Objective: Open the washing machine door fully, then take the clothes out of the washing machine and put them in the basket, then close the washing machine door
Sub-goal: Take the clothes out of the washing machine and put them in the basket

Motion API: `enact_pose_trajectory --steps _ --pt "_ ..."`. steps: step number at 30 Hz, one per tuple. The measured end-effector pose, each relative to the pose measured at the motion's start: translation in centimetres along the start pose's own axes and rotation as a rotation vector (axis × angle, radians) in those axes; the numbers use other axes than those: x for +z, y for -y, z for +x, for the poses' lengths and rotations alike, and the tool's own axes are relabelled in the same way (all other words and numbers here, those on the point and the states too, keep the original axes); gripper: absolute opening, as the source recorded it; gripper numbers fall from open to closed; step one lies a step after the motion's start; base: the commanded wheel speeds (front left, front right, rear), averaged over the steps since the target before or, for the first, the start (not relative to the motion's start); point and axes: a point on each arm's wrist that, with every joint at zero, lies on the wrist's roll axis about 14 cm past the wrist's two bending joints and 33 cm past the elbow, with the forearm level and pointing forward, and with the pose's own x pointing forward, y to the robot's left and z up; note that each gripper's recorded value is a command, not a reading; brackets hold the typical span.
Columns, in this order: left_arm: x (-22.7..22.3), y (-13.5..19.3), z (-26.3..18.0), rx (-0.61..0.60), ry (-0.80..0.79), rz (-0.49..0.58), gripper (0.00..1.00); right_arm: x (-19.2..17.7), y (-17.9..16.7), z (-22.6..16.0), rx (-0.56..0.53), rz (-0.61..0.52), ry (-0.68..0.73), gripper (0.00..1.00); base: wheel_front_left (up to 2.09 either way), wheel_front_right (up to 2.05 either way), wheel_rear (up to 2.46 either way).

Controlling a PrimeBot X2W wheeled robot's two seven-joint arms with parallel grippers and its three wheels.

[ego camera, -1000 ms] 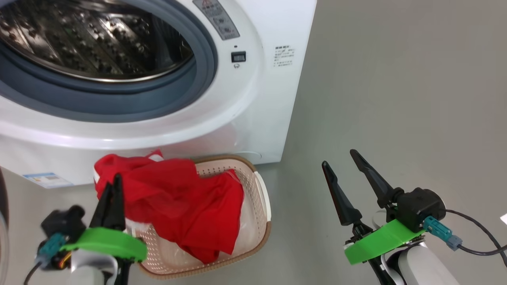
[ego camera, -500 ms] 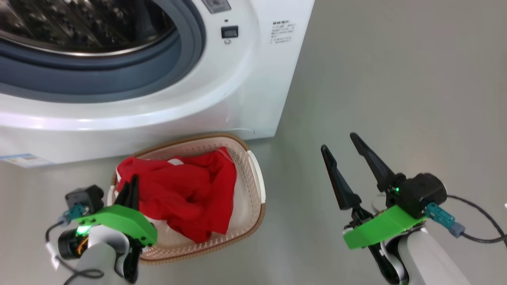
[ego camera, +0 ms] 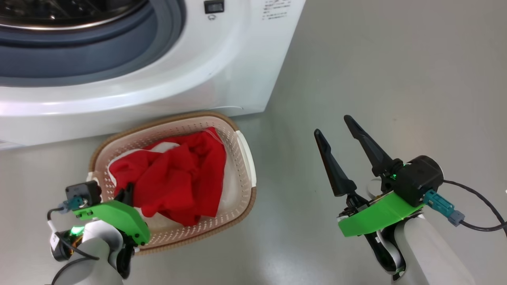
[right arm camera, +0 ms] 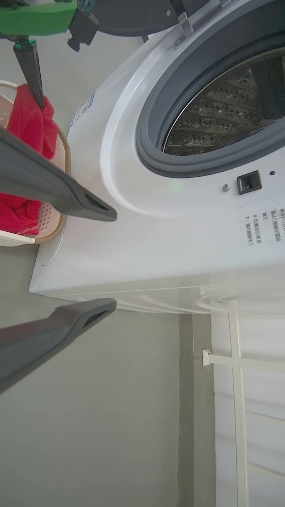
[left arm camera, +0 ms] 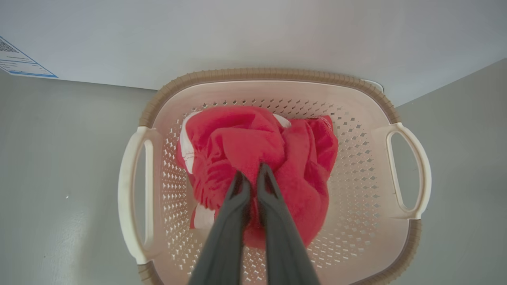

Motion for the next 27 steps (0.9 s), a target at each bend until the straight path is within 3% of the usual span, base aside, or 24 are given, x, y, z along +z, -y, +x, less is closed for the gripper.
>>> enact_pose_trajectory --steps 4,6,7,8,9,10,11,12,27 --pt "-1.2 0.2 0.6 -0.005 -0.038 0.008 0.01 -0.7 0.7 -0.1 -0.017 0.0 -0.017 1.0 0.0 0.0 0.0" --pt "-1.7 0.3 0.9 -0.008 -0.061 0.008 0.23 -0.9 0.9 -0.1 -0.024 0.0 -0.022 1.0 0.0 0.0 0.0" --pt "-1.8 0.4 1.0 -0.01 -0.065 0.008 0.4 -1.0 1.1 -0.1 -0.027 0.0 -0.025 1.0 0.0 0.0 0.0" --pt "-1.8 0.5 1.2 -0.012 -0.068 0.011 0.45 -1.1 1.2 -0.1 -0.03 0.0 -0.027 1.0 0.0 0.0 0.0" --pt "-1.9 0.5 1.3 -0.014 -0.07 0.014 0.59 -1.2 1.2 -0.1 -0.032 0.0 -0.029 1.0 0.0 0.0 0.0" --pt "-2.0 0.6 1.4 -0.015 -0.073 0.016 0.59 -1.2 1.3 -0.1 -0.033 -0.001 -0.03 1.0 0.0 0.0 0.0" --pt "-2.1 0.6 1.4 -0.016 -0.077 0.018 0.84 -1.2 1.4 0.0 -0.034 -0.001 -0.029 1.0 0.0 0.0 0.0" --pt "-2.2 0.6 1.4 -0.018 -0.079 0.022 0.98 -1.1 1.4 0.0 -0.035 -0.002 -0.028 1.0 0.0 0.0 0.0" --pt "3.7 2.5 -0.3 -0.078 0.122 0.057 1.0 1.7 0.5 -0.6 -0.019 -0.013 0.039 1.0 0.0 0.0 0.0"
